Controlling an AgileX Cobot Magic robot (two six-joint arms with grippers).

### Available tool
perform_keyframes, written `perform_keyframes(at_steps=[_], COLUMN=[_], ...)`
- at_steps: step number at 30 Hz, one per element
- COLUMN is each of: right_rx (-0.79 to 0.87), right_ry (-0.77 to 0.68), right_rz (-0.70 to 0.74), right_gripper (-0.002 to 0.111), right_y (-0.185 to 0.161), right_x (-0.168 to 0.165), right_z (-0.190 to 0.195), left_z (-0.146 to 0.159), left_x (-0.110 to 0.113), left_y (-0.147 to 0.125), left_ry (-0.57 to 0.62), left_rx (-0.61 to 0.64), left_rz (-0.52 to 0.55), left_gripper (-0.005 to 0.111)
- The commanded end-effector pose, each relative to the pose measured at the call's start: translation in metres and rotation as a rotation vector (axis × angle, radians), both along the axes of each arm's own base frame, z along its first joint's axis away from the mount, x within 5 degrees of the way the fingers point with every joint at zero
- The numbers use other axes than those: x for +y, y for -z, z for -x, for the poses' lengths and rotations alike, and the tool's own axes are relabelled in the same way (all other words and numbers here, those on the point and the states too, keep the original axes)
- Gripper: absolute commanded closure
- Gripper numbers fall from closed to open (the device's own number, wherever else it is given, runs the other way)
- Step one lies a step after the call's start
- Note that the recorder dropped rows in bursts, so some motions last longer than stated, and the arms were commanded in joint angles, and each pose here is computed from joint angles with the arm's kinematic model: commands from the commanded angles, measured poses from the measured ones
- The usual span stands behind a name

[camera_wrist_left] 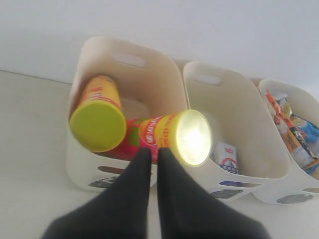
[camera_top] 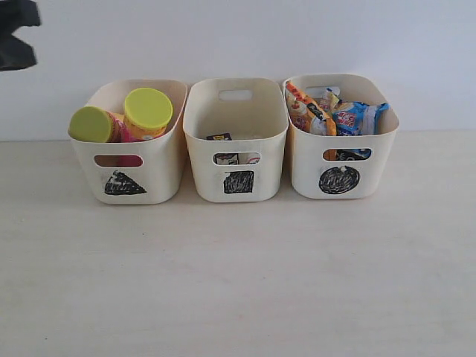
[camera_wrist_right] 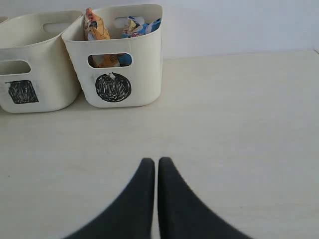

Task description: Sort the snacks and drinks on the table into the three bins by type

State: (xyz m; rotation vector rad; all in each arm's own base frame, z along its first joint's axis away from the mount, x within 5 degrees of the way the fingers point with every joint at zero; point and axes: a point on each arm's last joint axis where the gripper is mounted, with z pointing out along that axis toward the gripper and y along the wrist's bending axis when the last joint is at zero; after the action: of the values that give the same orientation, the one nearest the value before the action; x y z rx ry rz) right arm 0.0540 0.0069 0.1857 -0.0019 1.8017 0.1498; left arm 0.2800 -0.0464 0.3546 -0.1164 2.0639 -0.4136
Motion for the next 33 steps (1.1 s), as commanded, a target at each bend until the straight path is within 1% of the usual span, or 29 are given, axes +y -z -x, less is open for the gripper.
perform_keyframes(at_steps=[1,4,7,10,14,17,24,28,33], right_rx=[-0.006,-0.006,-0.006,-0.006,-0.006,-0.006,-0.006,-0.006,-0.006], right_ry=[0.004,0.004,0.004,0.004,0.004,0.004,0.004,0.004,0.004], right_rz=[0.0,0.0,0.0,0.0,0.0,0.0,0.0,0.0,0.0], right_gripper=[0.108,0.108,0.108,0.108,0.108,0.108,0.108,0.108,0.108], right_y=[0.001,0.001,0.001,0.001,0.001,0.001,0.001,0.001,0.001], right_x=[0.0,0.0,0.0,0.0,0.0,0.0,0.0,0.0,0.0], right_z=[0.0,0.0,0.0,0.0,0.0,0.0,0.0,0.0,0.0], left_z=[0.042,0.072,0.096,0.123,0.158,0.176,0.203,0.209,0.211], left_x=[0.021,0.03,0.033,0.033,0.029,0.028,0.029,0.029,0.029], left_y=[-0.008,-0.013,-0.013,-0.014,-0.017,-0.023,-0.032,-0.034,-0.034], left_ry=[-0.075,-0.107,-0.118,-0.109,-0.069,-0.058,-0.058,-0.057,-0.057], left_rx=[-0.071,-0.124,-0.168,-0.216,-0.226,-0.27,-0.373,-0.398,-0.402], left_rz=[0.008,0.011,0.011,0.003,0.018,0.019,0.023,0.024,0.024], left_gripper=[0.103,0.103,0.103,0.103,0.103,0.103,0.103,0.103,0.103])
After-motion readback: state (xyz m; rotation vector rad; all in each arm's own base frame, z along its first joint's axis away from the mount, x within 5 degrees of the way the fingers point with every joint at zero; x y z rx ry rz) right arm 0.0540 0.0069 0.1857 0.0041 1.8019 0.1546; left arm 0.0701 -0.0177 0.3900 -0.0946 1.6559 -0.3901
